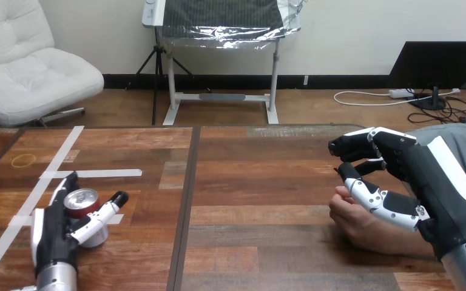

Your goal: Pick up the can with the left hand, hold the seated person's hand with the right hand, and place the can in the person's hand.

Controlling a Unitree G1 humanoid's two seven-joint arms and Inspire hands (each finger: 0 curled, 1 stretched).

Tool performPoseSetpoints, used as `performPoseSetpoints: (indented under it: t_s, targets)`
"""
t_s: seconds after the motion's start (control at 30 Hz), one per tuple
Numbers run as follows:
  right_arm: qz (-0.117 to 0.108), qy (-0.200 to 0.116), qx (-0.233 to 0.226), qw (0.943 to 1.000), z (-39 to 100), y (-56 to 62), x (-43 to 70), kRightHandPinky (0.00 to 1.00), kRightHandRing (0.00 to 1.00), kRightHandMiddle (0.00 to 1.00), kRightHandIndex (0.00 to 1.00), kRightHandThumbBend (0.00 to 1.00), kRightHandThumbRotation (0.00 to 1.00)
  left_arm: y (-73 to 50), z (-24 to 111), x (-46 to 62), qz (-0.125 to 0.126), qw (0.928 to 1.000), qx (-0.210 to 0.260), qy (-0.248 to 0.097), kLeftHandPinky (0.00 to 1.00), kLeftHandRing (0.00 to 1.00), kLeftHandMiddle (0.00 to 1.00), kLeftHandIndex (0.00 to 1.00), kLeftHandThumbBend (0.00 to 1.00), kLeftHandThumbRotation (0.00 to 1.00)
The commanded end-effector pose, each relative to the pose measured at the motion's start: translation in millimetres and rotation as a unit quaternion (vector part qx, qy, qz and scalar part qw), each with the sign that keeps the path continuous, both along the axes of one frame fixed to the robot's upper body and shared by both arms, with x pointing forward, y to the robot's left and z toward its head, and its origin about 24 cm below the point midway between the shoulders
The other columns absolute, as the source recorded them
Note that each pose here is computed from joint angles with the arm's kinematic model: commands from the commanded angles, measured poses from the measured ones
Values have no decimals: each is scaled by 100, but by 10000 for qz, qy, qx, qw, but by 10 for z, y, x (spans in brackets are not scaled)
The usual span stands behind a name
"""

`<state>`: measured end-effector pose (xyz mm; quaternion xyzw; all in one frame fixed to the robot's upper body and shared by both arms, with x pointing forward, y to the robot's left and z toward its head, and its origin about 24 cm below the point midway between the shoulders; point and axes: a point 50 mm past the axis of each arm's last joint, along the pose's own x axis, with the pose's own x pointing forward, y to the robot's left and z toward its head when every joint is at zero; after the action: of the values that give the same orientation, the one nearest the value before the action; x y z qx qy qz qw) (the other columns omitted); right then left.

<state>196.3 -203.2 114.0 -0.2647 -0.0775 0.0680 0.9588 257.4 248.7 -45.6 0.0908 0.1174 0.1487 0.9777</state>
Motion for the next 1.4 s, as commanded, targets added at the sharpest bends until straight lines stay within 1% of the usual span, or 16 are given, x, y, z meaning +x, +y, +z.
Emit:
performPoseSetpoints:
  t_s: [0.0, 0.13, 0.23, 0.5, 0.87, 1.13, 1.37]
  targets:
    - [196, -581, -144, 9980, 242, 57, 54, 63, 70, 69, 63, 33, 0, -394, -38, 79, -764, 9966, -318, 46, 88, 91, 92, 90, 79, 30]
    - [196, -581, -159, 9980, 242, 56, 55, 63, 70, 69, 63, 33, 0, -423, -28, 74, -878, 9953, -405, 3, 88, 91, 91, 90, 80, 32]
    - [192, -578, -164, 9980, 241, 56, 56, 63, 70, 69, 63, 34, 0, -443, -21, 71, -939, 9943, -503, -15, 88, 91, 92, 91, 80, 31]
    - [209, -572, -158, 9980, 242, 60, 60, 63, 70, 69, 63, 34, 0, -499, 8, 60, -1012, 9924, -685, -106, 87, 91, 91, 90, 81, 29]
    - [206, -586, -167, 9979, 243, 61, 65, 63, 69, 69, 63, 34, 0, -571, 69, 42, -1166, 9903, -720, -248, 85, 89, 90, 88, 80, 27]
    - [204, -592, -152, 9979, 243, 57, 66, 63, 69, 69, 63, 34, 0, -611, 120, 31, -1234, 9895, -674, -340, 83, 87, 89, 87, 81, 28]
    - [216, -590, -147, 9979, 243, 55, 74, 63, 69, 69, 63, 34, 0, -633, 152, 28, -1307, 9886, -636, -382, 83, 88, 89, 88, 79, 28]
